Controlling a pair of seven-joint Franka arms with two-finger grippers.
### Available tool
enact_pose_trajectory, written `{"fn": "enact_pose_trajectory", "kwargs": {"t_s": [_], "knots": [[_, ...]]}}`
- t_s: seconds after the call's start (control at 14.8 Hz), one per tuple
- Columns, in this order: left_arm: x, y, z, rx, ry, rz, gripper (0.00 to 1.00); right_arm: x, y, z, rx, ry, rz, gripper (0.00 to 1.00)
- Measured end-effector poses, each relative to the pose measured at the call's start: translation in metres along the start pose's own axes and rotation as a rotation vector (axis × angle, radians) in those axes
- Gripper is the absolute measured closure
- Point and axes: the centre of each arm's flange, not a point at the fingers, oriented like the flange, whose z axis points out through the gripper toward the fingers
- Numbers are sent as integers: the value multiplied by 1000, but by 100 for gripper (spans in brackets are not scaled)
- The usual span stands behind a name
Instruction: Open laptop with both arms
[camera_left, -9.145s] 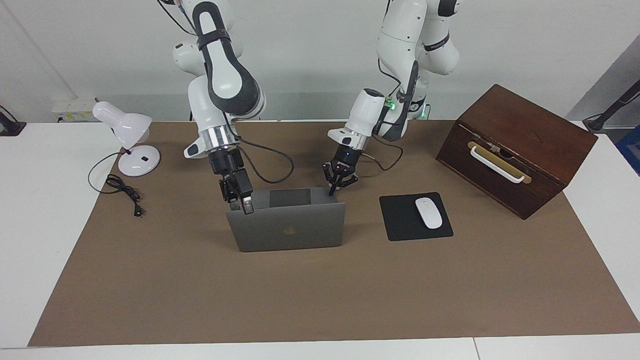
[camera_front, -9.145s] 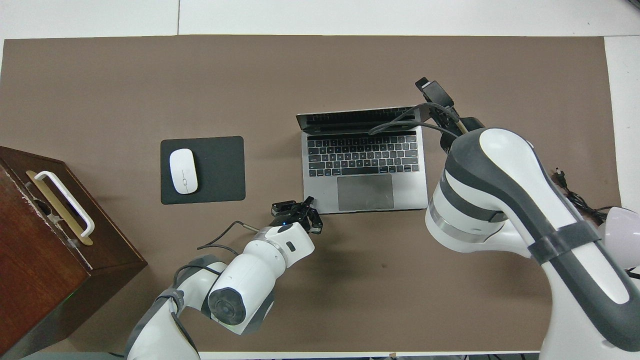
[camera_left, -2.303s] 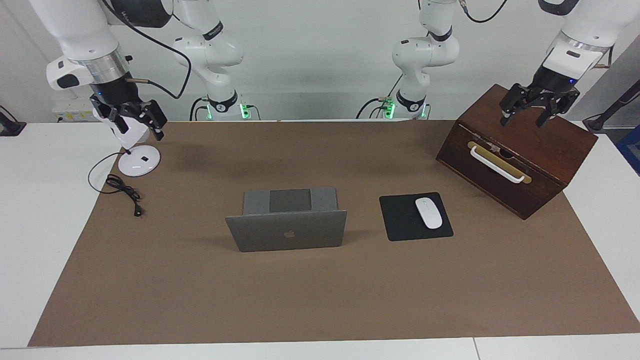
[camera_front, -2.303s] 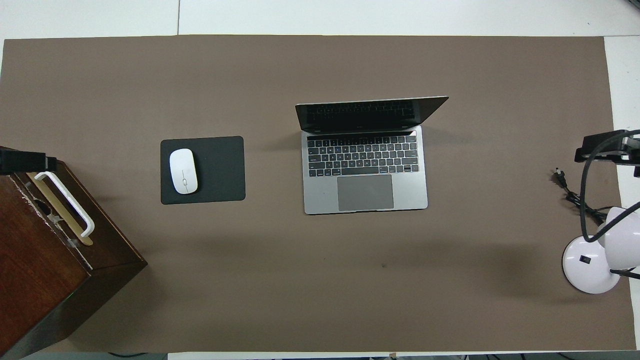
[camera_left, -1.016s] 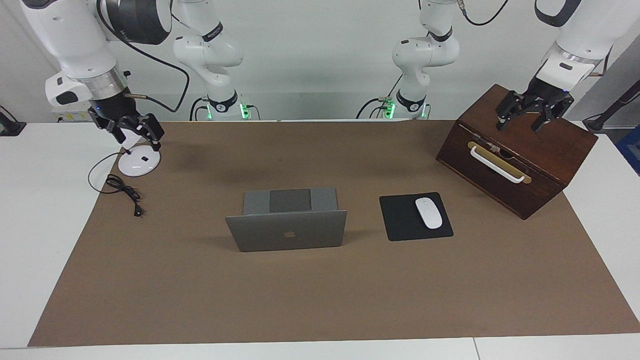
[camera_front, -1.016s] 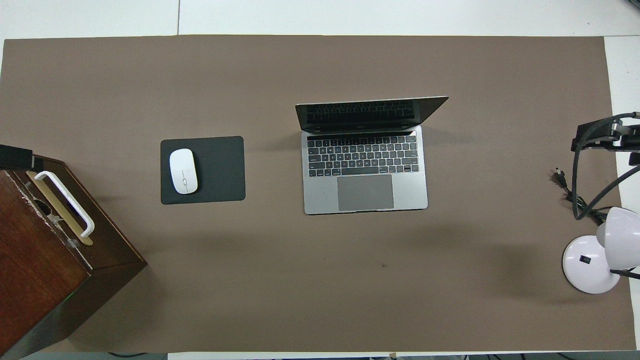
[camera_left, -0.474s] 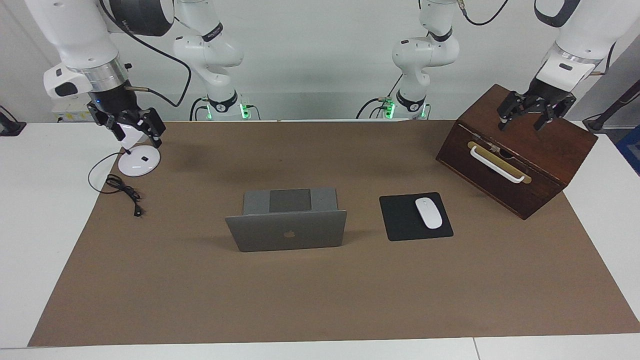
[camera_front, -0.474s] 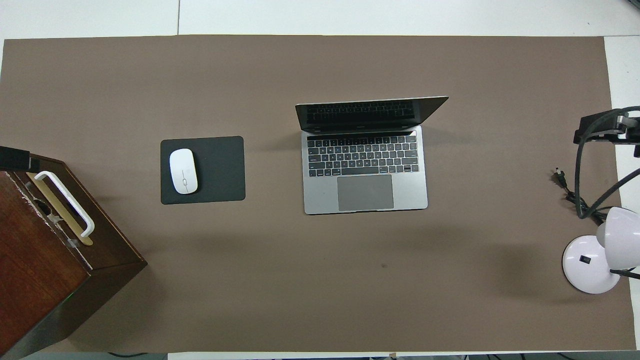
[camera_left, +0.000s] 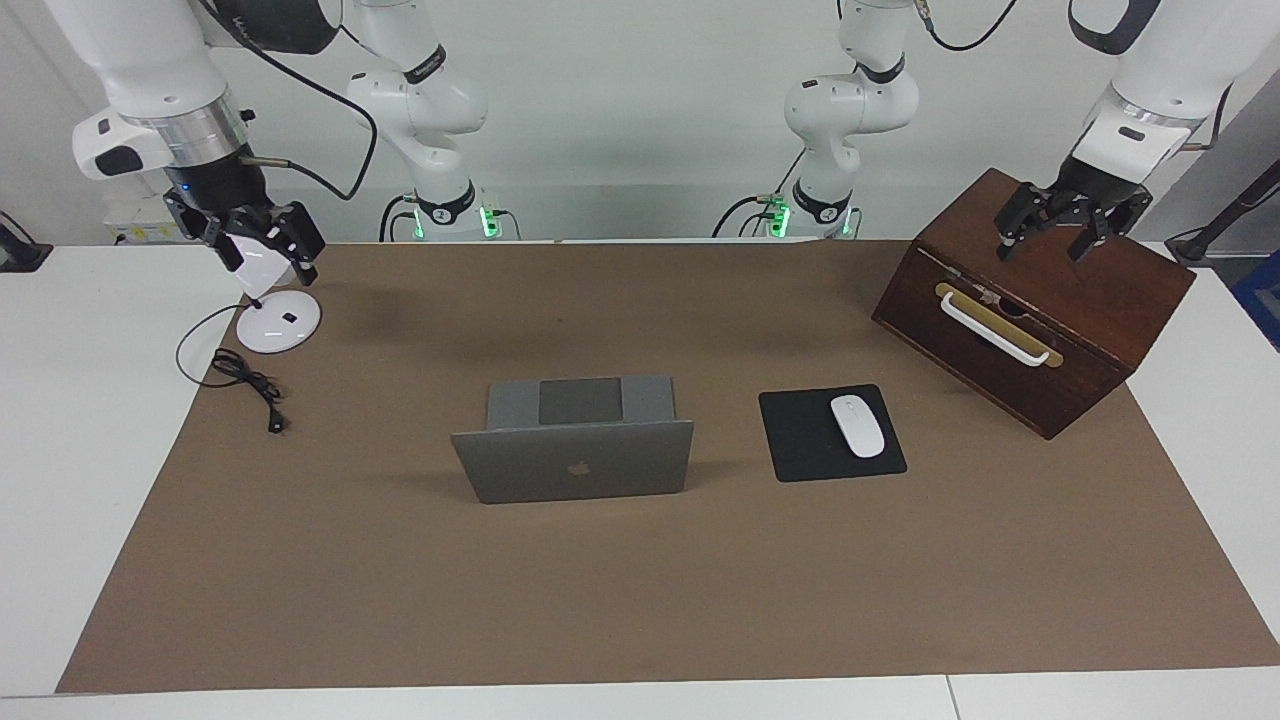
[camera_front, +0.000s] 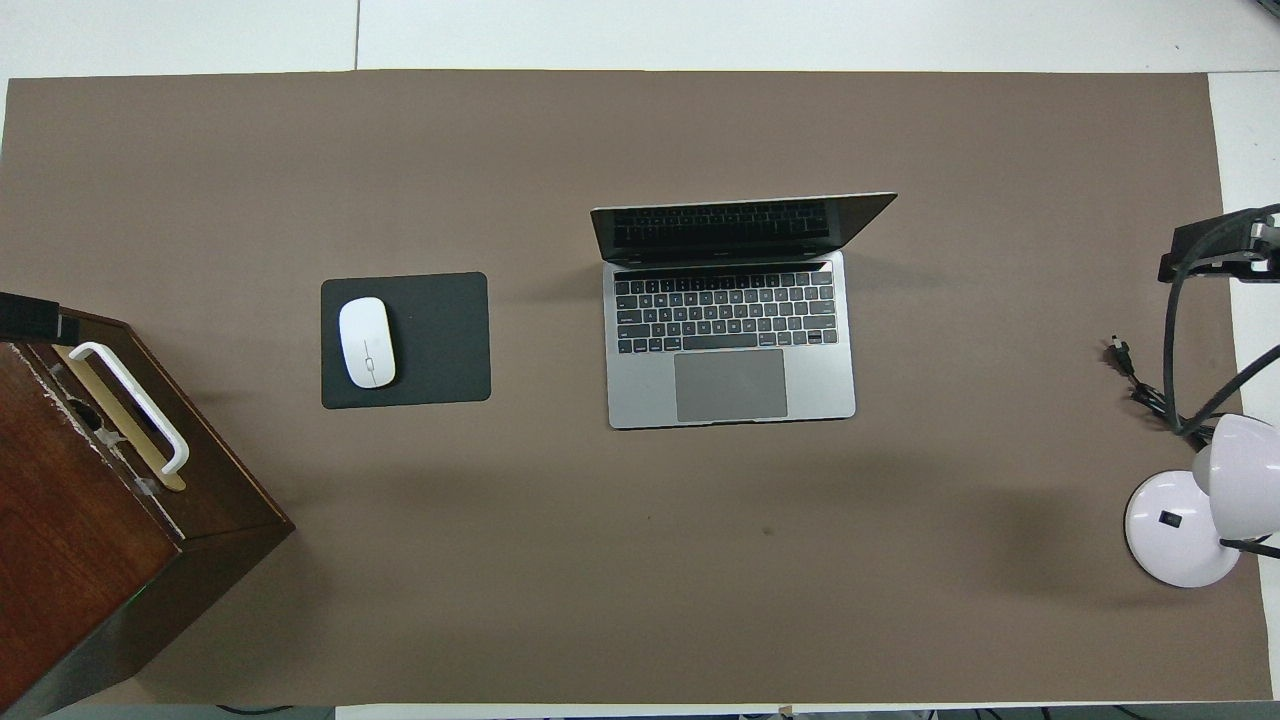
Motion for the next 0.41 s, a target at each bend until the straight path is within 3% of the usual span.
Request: {"fn": "enact_pose_trajectory", "kwargs": {"t_s": [0.41], "knots": [[0,0,0,0,0,-1,0,1,0,1,0,-2,0,0]]}}
